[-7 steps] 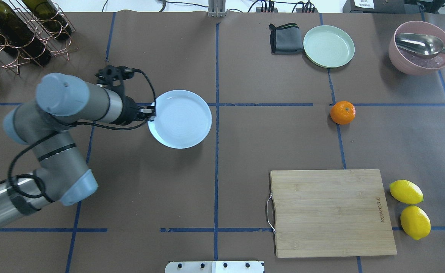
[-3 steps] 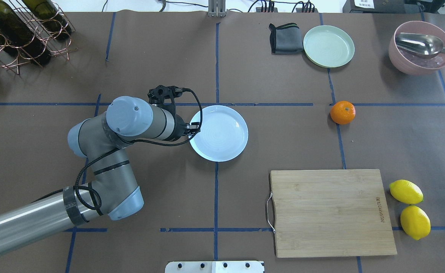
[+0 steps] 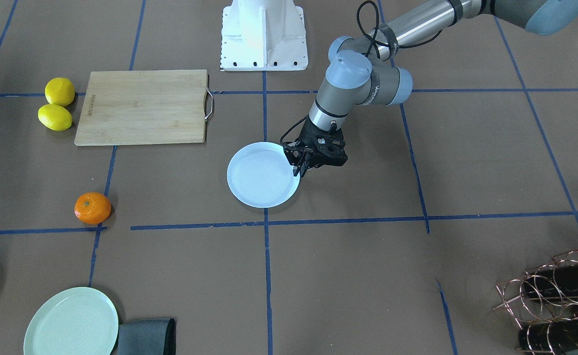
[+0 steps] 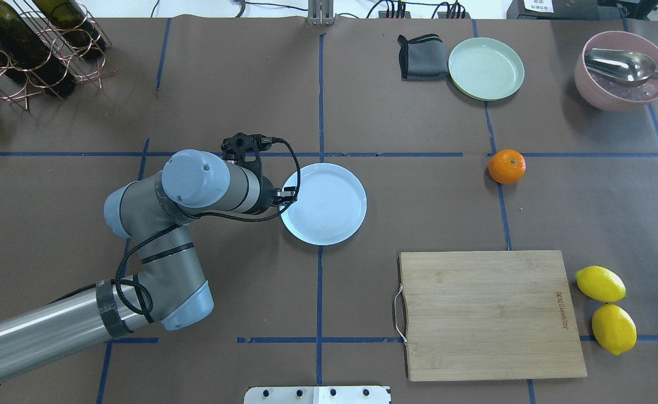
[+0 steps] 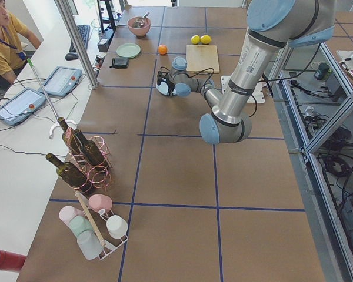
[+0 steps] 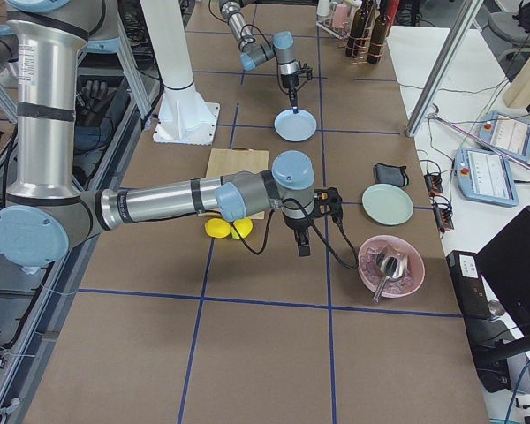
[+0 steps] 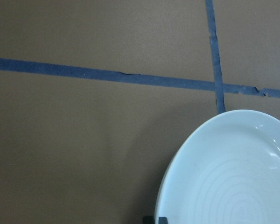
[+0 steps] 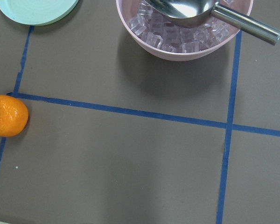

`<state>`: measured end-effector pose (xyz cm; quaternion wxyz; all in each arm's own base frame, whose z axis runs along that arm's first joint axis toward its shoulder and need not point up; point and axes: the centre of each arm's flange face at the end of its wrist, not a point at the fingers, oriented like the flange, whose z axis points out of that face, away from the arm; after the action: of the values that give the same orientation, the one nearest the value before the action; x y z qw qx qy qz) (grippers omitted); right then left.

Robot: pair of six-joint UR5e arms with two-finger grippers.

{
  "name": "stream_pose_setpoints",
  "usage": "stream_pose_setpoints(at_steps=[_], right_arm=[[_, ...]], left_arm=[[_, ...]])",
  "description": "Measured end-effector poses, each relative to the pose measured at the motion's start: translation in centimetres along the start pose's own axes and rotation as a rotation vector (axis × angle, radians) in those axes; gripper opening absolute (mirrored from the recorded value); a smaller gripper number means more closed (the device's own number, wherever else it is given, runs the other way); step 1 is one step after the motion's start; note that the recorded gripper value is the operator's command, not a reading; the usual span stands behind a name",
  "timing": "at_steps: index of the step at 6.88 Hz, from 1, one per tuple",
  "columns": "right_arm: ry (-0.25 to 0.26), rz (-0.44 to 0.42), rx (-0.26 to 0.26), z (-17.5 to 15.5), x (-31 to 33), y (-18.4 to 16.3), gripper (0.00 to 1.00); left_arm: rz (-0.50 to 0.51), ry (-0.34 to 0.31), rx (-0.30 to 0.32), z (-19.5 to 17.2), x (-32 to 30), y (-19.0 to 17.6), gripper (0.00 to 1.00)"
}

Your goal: Pick orange to plate

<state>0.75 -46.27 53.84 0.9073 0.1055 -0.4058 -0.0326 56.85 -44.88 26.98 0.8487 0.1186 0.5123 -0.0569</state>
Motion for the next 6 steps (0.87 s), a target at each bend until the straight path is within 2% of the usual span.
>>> stream_pose_setpoints(at_steps=[2,3,4,6], right_arm=[[-0.008,-0.026,0.019,-0.9,-1.2,-0.3,1.00],[-0.016,-0.050,0.031,-1.5,-2.4,-0.6,1.00],[-0.027,-0.067,0.037,-1.9,-3.3,-1.0,1.00],[-0.053,-0.109,0.049,-2.2,-5.6,-2.3,1.00]], left_arm=[[0.064,0.005,0.015,-1.8,-1.0,-1.5,1.00],[0.121,-0.005,0.009,-4.2,-3.3,-3.5,1.00],[0.190,-0.043,-0.005,-8.0,-6.2,-6.2,1.00],[0.339,-0.189,0.020,-18.4,-13.4,-13.2,1.00]])
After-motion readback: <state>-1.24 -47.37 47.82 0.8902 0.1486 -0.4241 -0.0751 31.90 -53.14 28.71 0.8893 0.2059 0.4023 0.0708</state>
